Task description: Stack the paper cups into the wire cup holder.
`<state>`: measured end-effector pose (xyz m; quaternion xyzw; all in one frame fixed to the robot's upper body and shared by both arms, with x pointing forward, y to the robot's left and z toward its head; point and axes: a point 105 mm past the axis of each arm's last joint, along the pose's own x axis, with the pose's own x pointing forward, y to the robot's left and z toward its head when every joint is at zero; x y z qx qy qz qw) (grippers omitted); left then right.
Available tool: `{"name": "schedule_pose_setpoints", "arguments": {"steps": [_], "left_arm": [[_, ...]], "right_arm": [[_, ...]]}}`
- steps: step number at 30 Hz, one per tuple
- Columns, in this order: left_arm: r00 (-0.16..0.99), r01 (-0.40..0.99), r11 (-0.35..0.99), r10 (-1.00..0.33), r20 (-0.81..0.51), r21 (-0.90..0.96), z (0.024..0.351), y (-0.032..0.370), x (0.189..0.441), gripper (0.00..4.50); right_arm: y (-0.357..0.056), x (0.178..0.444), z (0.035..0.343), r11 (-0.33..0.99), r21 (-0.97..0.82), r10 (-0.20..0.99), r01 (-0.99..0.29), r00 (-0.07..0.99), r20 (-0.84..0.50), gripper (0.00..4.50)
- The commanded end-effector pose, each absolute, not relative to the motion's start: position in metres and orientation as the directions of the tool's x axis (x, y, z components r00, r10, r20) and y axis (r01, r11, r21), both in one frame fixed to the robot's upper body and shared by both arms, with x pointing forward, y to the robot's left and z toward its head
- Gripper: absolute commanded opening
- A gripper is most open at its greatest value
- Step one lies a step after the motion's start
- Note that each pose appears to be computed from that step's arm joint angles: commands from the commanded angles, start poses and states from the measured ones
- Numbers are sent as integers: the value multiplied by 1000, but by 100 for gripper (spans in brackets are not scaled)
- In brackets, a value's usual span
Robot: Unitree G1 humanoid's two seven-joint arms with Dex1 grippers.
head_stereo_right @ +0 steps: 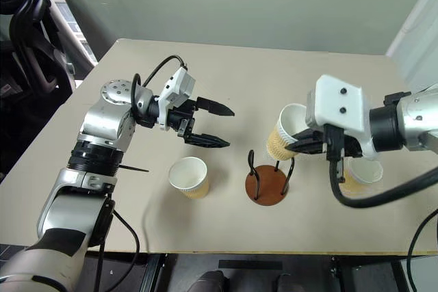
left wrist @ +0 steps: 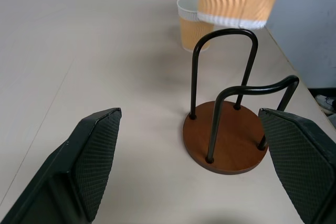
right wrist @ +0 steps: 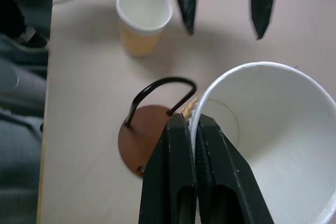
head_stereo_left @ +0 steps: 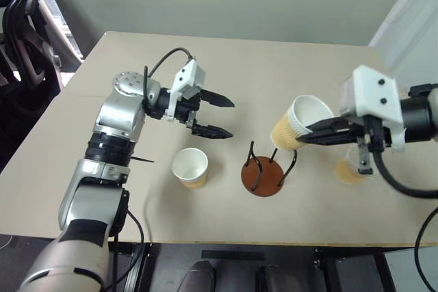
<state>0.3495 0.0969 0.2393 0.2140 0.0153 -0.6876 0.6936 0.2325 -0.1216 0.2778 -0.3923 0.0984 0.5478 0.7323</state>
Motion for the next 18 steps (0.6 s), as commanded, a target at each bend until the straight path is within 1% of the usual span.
{"name": "schedule_pose_setpoints", "arguments": {"steps": [1,12,16,18], "left_arm": [[66,947,-40,-948,-312,319,250,96,350,450],[80,946,-27,-947,-311,324,248,97,351,450],[86,945,-21,-947,-309,325,248,98,352,450],[90,945,-16,-947,-307,327,248,98,352,450]], "right_arm": [[-117,228,274,32,-497,716,-867,367,-594,3],[-105,232,255,-64,-493,706,-868,310,-637,3],[-102,237,251,-77,-508,701,-858,315,-639,3],[-101,240,249,-78,-517,695,-852,326,-641,42]]}}
